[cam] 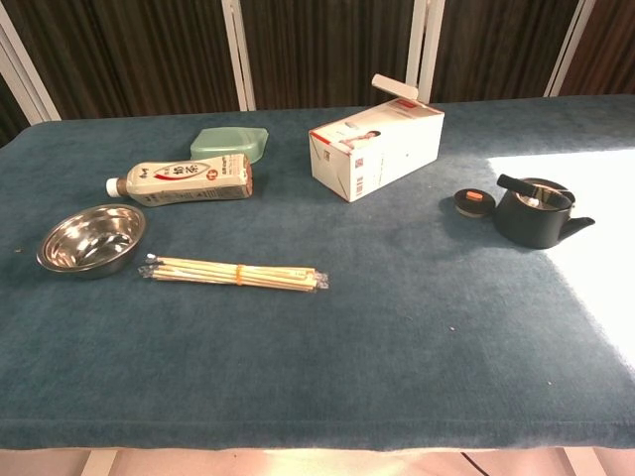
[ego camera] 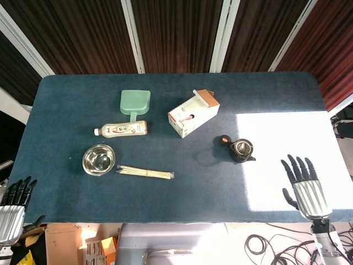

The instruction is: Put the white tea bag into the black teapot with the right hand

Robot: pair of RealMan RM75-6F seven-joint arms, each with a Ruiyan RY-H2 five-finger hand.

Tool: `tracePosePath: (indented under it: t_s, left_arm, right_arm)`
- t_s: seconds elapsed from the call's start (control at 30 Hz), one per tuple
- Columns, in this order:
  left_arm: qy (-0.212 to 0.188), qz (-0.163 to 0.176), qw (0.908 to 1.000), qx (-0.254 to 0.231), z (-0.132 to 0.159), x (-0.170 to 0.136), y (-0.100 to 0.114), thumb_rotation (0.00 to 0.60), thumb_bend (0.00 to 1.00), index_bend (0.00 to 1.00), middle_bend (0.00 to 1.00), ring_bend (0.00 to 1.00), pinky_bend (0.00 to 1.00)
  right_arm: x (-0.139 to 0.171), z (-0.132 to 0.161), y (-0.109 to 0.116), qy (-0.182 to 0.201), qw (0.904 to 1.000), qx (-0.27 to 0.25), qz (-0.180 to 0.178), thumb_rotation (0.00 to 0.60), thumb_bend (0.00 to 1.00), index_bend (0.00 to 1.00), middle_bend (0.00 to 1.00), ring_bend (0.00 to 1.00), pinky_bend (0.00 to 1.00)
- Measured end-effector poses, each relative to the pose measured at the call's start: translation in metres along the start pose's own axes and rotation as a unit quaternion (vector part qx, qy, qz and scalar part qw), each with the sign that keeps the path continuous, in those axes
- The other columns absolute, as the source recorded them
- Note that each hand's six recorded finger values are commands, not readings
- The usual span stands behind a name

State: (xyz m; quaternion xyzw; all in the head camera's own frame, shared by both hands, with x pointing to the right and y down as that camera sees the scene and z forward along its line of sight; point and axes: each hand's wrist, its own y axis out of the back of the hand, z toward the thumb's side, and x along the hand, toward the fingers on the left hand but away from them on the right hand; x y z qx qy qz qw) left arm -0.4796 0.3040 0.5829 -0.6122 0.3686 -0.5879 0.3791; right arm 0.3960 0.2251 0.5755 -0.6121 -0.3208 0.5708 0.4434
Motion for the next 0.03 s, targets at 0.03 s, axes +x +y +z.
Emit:
tracePosePath:
  t_s: [0.03]
  left_arm:
    - [0.0,-0.005,1.0,0.0,-0.0001,0.0001,-0.0016,0.6,0.05,0.0,0.02,0.0,0.1]
  right_arm:
    - [0.0014,-0.0009,0.0014,-0.003,1.0,-0.005,-0.002,0.6,0.33,0.0,0.0,0.0,0.0]
